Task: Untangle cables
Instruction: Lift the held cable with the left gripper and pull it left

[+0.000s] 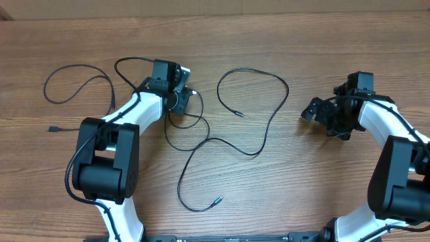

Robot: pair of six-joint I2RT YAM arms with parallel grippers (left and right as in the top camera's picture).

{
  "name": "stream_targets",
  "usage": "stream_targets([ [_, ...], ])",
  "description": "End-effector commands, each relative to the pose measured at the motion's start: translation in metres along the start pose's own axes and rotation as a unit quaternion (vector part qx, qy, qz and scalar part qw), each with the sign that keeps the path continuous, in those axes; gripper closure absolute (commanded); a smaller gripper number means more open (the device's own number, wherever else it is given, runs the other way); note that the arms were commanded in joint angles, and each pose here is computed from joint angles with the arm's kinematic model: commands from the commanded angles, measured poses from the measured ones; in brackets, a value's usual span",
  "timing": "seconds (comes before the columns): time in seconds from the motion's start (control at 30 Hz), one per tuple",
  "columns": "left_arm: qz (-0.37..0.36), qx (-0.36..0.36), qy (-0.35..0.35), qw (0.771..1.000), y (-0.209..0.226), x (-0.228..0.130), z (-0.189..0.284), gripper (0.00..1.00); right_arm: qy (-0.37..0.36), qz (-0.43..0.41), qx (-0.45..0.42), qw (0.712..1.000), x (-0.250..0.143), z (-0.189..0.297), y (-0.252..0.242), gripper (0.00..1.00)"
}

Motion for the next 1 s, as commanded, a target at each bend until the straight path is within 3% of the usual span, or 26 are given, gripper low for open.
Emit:
stream_targets([
  [0.0, 0.001, 0.010, 0.058, 0.998, 0.003, -0.028, -0.027, 0.96, -0.011, 0.002, -0.005, 1.000, 0.000, 0.005, 0.000, 0.00],
  [0.23, 0.005, 0.003, 0.044, 0.999, 0.001, -0.010, -0.009, 0.96, -0.011, 0.002, -0.005, 1.000, 0.000, 0.005, 0.000, 0.00],
  [0.43, 0.079, 0.001, 0.002, 0.997, -0.002, 0.015, 0.035, 0.96, -0.011, 0.002, -0.005, 1.000, 0.000, 0.006, 0.000, 0.00],
  [0.6, 0.096, 0.012, -0.024, 0.995, -0.001, 0.023, 0.052, 0.96, -0.011, 0.002, -0.005, 1.000, 0.000, 0.005, 0.000, 0.00],
  [0.73, 0.100, 0.042, -0.032, 0.994, 0.003, 0.024, 0.053, 0.96, -0.011, 0.002, -0.005, 1.000, 0.000, 0.005, 0.000, 0.00],
  [0.97, 0.193, 0.145, -0.055, 0.969, 0.025, 0.022, 0.056, 0.96, -0.011, 0.002, -0.005, 1.000, 0.000, 0.006, 0.000, 0.00],
])
Point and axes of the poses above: each gripper's point midway between its finger pads, its own z axis back along the fingers, its own y axis along the line the jaws close on, x = y × z, the point moved 10 cm from there along z, back along the fingers, and after that the axes turned 15 degrees about z, right-handed, at the moved point
